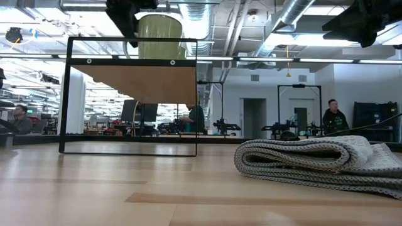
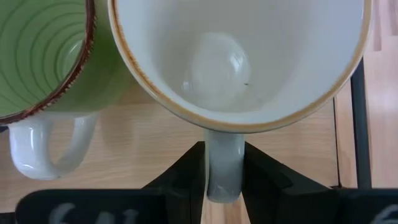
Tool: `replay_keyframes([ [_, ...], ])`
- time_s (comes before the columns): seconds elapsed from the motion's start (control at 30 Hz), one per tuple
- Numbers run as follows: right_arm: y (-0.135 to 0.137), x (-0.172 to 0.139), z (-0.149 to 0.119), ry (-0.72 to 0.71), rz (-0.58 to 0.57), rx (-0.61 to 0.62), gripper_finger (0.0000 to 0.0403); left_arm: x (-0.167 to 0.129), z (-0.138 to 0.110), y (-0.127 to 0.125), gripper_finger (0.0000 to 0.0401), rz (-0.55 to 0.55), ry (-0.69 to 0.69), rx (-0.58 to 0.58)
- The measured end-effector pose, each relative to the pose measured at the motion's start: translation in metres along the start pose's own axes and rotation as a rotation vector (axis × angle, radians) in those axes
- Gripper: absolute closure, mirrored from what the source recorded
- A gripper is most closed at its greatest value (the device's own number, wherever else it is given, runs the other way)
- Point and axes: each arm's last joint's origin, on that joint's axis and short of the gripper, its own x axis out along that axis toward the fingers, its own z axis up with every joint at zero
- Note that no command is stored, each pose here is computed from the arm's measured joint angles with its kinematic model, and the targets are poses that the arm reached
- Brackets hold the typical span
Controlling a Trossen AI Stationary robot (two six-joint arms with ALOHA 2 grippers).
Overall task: Stack small to large cups/mugs on shelf
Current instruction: Put the white yellow mug on the shelf, then return to Home Position
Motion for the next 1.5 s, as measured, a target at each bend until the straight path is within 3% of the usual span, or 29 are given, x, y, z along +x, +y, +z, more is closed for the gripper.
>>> replay_keyframes([
  [0.43,-0.0001,0.0,-0.0001,0.001,0.0,-0.002,0.0163,0.0,0.0005,0.0002,0.0315,0.002,-0.005,0.003],
  [1.07,-0.0002,0.0,-0.0006,0.004,-0.001,-0.006,0.0163,0.0,0.0004,-0.0001,0.0181,-0.005,-0.005,-0.02],
  [1.5,-0.0002,0.0,-0.0006,0.004,-0.001,-0.006,0.0163,0.0,0.0004,0.0,0.0174,-0.003,-0.005,-0.031],
])
